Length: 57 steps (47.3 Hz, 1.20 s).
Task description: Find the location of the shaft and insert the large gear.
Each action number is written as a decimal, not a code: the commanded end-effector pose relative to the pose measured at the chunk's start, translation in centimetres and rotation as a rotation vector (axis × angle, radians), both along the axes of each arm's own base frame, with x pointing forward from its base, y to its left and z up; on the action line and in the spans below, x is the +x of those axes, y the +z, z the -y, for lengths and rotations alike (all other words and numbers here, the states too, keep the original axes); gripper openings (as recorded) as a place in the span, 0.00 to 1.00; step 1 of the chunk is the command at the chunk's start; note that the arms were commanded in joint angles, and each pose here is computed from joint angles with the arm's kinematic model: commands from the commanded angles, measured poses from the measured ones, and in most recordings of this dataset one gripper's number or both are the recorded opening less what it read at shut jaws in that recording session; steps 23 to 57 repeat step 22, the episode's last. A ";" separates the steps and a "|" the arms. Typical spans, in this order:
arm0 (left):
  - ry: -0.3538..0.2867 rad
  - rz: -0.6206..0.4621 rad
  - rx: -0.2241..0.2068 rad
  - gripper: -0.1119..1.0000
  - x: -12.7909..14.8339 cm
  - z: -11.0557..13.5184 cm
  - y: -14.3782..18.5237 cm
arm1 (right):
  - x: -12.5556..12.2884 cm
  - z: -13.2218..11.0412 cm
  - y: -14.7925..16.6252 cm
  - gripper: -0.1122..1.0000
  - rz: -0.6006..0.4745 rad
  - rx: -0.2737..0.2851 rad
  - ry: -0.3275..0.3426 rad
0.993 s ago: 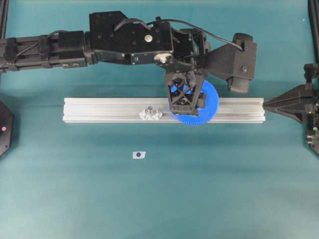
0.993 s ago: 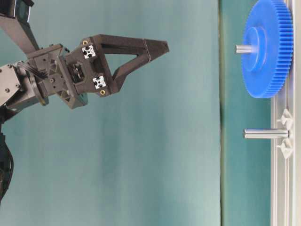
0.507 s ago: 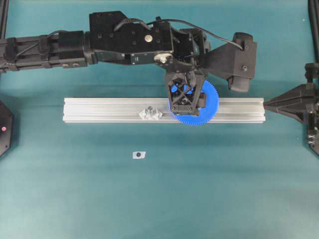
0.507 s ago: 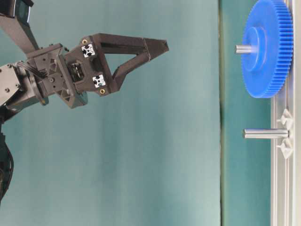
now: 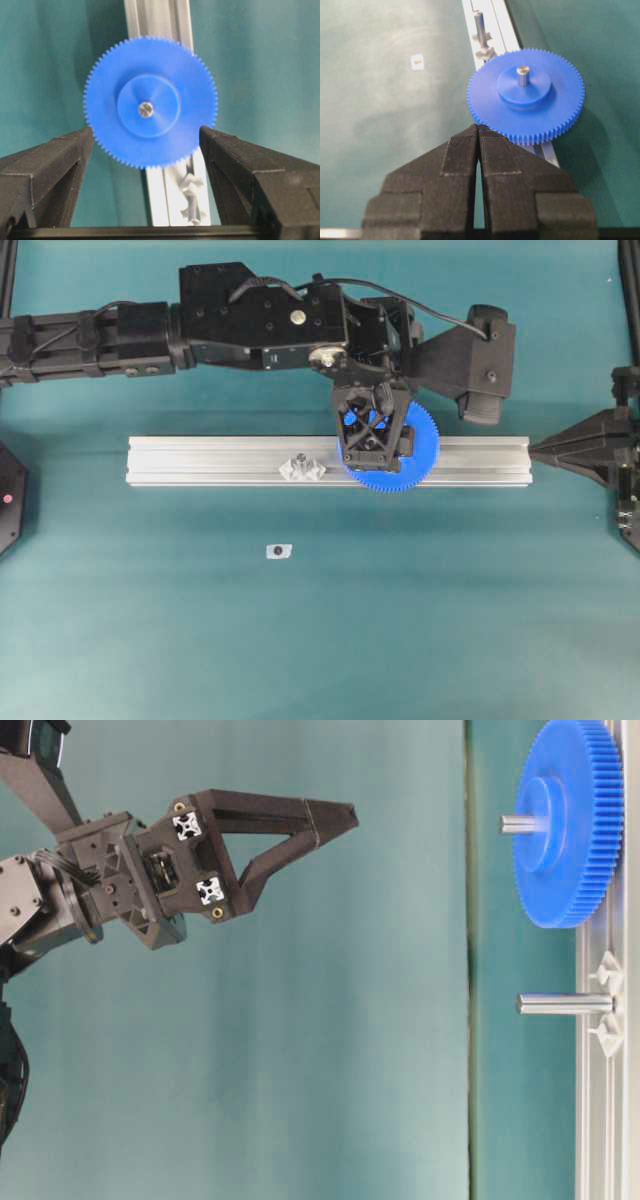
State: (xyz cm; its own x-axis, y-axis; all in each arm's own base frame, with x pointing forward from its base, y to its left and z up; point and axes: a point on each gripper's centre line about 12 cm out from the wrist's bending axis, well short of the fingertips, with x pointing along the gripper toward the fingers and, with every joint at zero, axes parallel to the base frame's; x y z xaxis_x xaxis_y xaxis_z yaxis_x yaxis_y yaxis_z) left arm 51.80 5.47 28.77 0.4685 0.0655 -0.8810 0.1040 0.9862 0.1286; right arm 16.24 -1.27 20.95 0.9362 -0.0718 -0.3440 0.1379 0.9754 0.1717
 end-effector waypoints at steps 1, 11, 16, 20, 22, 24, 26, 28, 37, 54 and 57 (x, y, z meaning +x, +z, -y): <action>-0.006 0.070 0.010 0.84 -0.6 0.3 3.1 | 0.3 0.1 1.0 0.11 0.027 0.005 -0.004; -0.006 0.068 0.010 0.84 -0.6 0.3 3.1 | 0.3 0.1 0.8 0.11 0.020 0.006 -0.006; -0.006 0.065 0.008 0.84 -0.6 0.4 3.0 | 0.3 0.1 0.8 0.11 0.020 0.006 -0.006; -0.006 0.067 0.010 0.84 -0.6 0.3 3.1 | 0.3 0.1 0.8 0.11 0.022 0.005 -0.006; -0.006 0.064 0.009 0.84 -0.7 0.4 3.0 | 0.3 0.1 0.8 0.11 0.020 0.004 -0.004; -0.006 0.064 0.009 0.84 -0.7 0.4 3.0 | 0.3 0.1 0.8 0.11 0.020 0.004 -0.004; -0.006 0.064 0.009 0.84 -0.7 0.4 3.0 | 0.3 0.1 0.8 0.11 0.020 0.004 -0.004; -0.006 0.064 0.009 0.84 -0.7 0.4 3.0 | 0.3 0.1 0.8 0.11 0.020 0.004 -0.004; -0.006 0.064 0.009 0.84 -0.7 0.4 3.0 | 0.3 0.1 0.8 0.11 0.020 0.004 -0.004; -0.006 0.064 0.009 0.84 -0.7 0.4 3.0 | 0.3 0.1 0.8 0.11 0.020 0.004 -0.004; -0.006 0.064 0.009 0.84 -0.7 0.4 3.0 | 0.3 0.1 0.8 0.11 0.020 0.004 -0.004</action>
